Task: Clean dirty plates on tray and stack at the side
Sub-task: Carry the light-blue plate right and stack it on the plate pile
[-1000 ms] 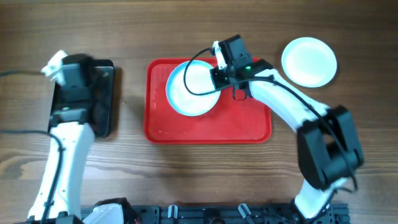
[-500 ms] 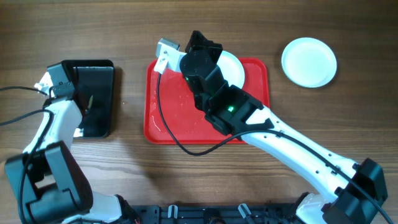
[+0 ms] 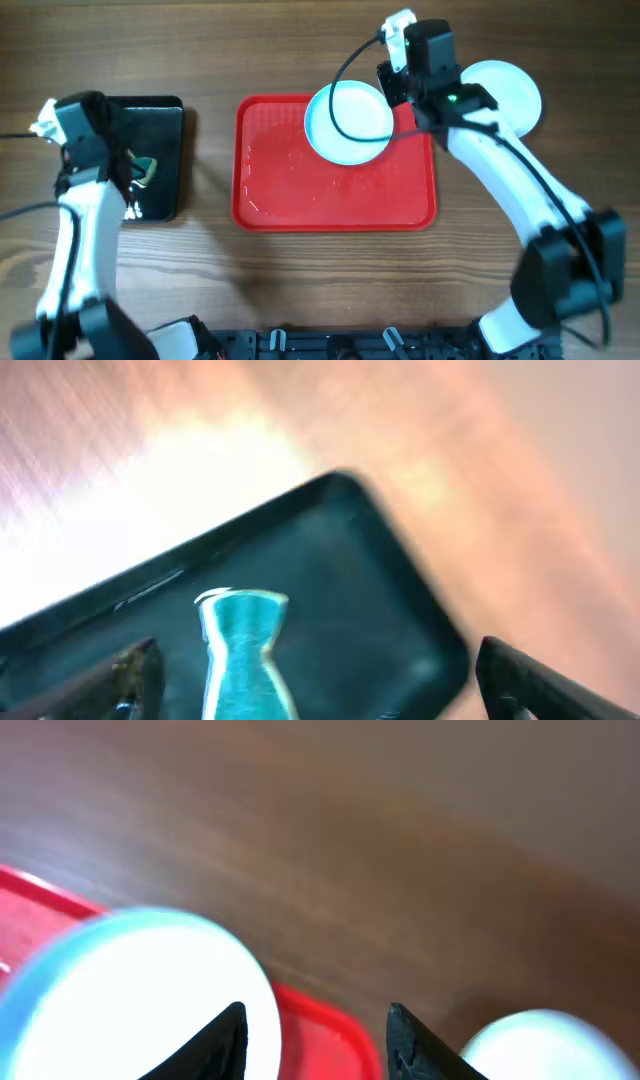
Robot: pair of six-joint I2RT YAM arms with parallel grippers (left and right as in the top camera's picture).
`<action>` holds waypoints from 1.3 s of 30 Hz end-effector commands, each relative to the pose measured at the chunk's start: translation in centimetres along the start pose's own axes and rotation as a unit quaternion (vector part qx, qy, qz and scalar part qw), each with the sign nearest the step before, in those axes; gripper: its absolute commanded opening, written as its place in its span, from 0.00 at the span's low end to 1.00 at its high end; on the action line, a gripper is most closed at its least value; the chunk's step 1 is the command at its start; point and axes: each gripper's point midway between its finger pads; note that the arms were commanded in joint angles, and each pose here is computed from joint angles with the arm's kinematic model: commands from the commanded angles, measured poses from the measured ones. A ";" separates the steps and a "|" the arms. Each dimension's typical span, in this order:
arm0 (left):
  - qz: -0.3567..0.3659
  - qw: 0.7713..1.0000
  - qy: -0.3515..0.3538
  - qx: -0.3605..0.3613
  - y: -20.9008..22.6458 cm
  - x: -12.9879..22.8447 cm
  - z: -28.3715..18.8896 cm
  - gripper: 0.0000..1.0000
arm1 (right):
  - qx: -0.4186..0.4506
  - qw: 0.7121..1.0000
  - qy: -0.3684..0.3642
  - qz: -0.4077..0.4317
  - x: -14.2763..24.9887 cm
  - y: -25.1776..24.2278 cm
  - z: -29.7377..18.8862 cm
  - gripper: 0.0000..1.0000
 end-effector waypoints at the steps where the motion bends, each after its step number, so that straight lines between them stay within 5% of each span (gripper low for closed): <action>1: -0.004 1.000 -0.001 0.028 -1.2 -0.6 -1.4 1.00 | -0.053 0.997 0.059 0.021 4.6 3.3 4.9 0.46; 7: 0.000 1.000 0.009 0.016 -0.6 0.0 -1.4 1.00 | -0.069 0.990 0.114 0.052 9.2 5.2 9.2 0.48; 9: 0.000 1.000 0.009 0.016 -0.6 0.0 -1.4 1.00 | -0.122 0.984 0.116 0.065 10.0 7.6 10.1 0.31; 10: 0.000 1.000 0.009 0.016 -0.6 0.0 -1.4 1.00 | -0.121 0.984 0.114 0.065 10.0 7.6 10.4 0.11; 11: 0.000 1.000 0.009 0.016 -0.6 0.0 -1.4 1.00 | -0.119 0.985 0.108 0.066 9.7 7.5 10.4 0.04; 17: 0.000 1.000 0.009 0.016 -0.6 -0.1 -1.4 1.00 | -0.047 0.997 0.012 0.063 1.9 2.6 3.9 0.04; 21: 0.000 1.000 0.009 0.016 -0.6 0.0 -1.4 1.00 | 0.087 0.992 -0.068 -0.068 -5.2 -0.1 -5.6 0.04; 24: 0.000 1.000 0.009 0.016 -0.6 0.0 -1.4 1.00 | 0.169 0.962 -0.057 -0.209 -7.2 1.7 -8.7 0.04; 28: 0.000 1.000 0.009 0.016 -0.6 0.0 -1.4 1.00 | 0.278 0.857 -0.029 -0.432 -10.8 4.3 -12.7 0.04; 34: 0.000 1.000 0.009 0.016 -0.6 0.0 -1.4 1.00 | 0.299 0.800 -0.068 -0.516 -13.9 7.7 -15.0 0.04; 37: 0.000 1.000 0.009 0.016 -0.6 0.0 -1.4 1.00 | 0.295 0.832 -0.084 -0.463 -13.8 7.3 -14.9 0.04; 39: 0.000 1.000 0.009 0.016 -0.6 0.0 -1.4 1.00 | 0.296 0.906 -0.081 -0.291 -11.7 2.3 -13.0 0.04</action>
Point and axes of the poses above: each gripper's point midway between its finger pads, its own z axis out along the fingers, its own y axis along the line the jaws close on, x = y × z, and after that the axes turned 11 degrees about -z, right-handed
